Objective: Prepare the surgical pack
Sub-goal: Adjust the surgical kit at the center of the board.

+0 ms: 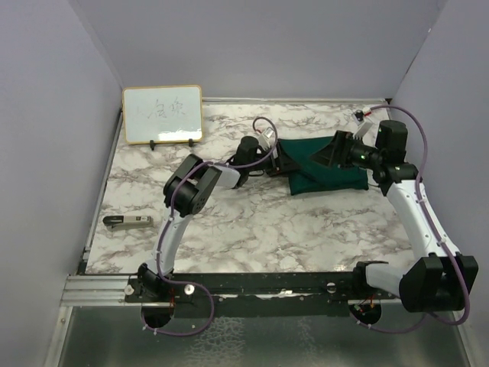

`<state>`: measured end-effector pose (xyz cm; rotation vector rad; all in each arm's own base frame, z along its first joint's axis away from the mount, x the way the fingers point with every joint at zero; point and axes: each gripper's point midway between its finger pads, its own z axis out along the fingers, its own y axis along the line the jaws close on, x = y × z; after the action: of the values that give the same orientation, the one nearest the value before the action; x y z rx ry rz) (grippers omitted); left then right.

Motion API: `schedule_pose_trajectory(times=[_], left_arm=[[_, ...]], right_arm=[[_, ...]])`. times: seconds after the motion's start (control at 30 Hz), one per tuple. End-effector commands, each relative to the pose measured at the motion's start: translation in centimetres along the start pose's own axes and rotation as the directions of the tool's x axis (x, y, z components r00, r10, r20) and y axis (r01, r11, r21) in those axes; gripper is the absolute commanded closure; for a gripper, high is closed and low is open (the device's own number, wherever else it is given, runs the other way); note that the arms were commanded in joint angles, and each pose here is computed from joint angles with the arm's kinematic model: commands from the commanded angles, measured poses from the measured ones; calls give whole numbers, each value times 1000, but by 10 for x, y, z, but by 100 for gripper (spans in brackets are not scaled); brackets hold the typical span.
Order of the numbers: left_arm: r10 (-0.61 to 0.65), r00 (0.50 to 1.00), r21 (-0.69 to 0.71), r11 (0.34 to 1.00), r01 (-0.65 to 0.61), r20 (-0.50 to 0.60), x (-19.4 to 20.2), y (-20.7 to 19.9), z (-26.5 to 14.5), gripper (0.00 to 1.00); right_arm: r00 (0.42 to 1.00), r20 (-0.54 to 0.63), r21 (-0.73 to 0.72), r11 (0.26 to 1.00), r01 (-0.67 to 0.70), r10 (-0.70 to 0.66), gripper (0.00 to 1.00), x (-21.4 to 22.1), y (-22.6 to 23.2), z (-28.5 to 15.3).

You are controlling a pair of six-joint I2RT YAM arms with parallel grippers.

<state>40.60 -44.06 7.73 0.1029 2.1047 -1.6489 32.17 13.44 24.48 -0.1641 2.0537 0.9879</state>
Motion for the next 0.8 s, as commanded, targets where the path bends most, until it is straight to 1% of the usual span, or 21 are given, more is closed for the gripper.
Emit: schedule_pose_trajectory(times=[0.0,0.07,0.1,0.13,0.33,0.47,0.53,0.57,0.6,0.67,0.7,0.77], left_arm=[[83,996,30,996,-84,36,-8,-28,-24,25],[97,994,23,995,-99,46,-13,-31,-40,22],[109,993,25,994,-111,47,-15,-34,-47,7],[124,991,23,992,-125,50,-17,-38,-55,1],[198,978,-26,980,-197,57,-23,-53,-105,1],[260,961,-107,962,-250,97,-33,-63,-155,1],[338,933,-193,931,-311,125,-49,-75,-183,1],[389,911,-256,902,-346,137,-60,-81,-198,1],[426,897,-327,870,-370,117,-64,-83,-212,1],[551,824,-437,779,-450,134,-87,-109,-241,1],[616,776,-485,724,-490,137,-98,-124,-256,1],[709,683,-568,640,-518,175,-119,-158,-286,1]], right_arm=[[996,38,-22,997,79,-78,17,-17,19,-13],[994,43,-32,994,104,-103,16,-19,23,-14],[993,42,-33,993,112,-110,15,-19,23,-15],[993,40,-31,993,117,-115,15,-19,23,-15],[990,45,-66,988,138,-136,15,-23,35,-19],[982,64,-31,983,181,-178,15,-36,44,-30],[976,69,-6,978,209,-208,15,-42,49,-39],[971,82,12,974,226,-226,15,-47,52,-44],[965,94,39,970,241,-244,14,-52,53,-49],[949,119,84,956,283,-291,14,-63,59,-60],[937,134,112,944,309,-322,14,-69,65,-67],[905,162,163,915,369,-393,14,-80,77,-77]])
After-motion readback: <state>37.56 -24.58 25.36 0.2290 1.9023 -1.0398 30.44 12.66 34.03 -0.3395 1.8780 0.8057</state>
